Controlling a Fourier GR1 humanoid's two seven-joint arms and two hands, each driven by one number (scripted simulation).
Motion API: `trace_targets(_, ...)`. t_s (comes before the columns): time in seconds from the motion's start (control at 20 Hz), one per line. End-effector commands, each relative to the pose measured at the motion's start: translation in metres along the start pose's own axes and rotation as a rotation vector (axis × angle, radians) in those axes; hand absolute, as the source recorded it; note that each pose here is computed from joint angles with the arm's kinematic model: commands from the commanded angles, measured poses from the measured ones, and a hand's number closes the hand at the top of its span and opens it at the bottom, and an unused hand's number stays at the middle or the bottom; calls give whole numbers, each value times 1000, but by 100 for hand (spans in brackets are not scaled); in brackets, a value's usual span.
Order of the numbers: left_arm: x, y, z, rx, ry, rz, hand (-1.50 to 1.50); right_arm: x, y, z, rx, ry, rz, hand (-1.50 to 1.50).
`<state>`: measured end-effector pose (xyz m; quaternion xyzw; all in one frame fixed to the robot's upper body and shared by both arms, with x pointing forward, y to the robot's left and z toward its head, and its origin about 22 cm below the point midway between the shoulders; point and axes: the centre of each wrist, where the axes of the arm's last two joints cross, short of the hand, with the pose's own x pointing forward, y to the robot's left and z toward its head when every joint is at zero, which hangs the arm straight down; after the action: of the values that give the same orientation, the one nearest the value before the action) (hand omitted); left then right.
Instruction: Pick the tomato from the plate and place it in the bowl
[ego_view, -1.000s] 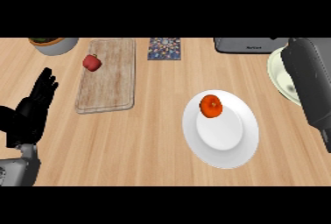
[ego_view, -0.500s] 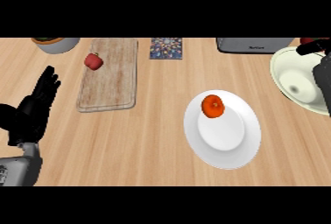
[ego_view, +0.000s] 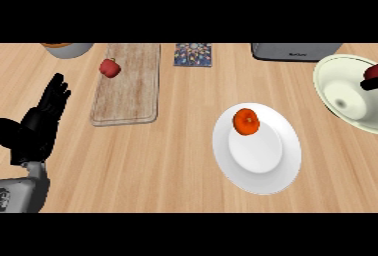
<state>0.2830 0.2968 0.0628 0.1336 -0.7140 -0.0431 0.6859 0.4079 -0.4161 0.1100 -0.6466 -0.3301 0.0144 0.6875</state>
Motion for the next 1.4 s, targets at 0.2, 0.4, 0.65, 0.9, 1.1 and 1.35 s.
trace_targets(0.2,1,-1,7,-6,20,-2,0,-56,6,-17,206,4,-68,-150)
trace_targets(0.4,-1,-4,4,4,1,-15,0,-50,-14,-27,143,-41,-317,-150)
trace_targets(0.65,-2,-1,4,25,38,-6,0,-46,-25,-29,-45,-23,-701,-150)
trace_targets(0.9,-13,12,16,45,33,-3,0,-96,-30,-39,-77,-28,-887,-150)
trace_targets(1.1,-10,11,3,50,49,-11,0,-141,-39,-43,-8,2,-900,-150)
trace_targets(1.35,-14,14,12,71,57,-17,0,-215,-39,-28,23,-23,-917,-150)
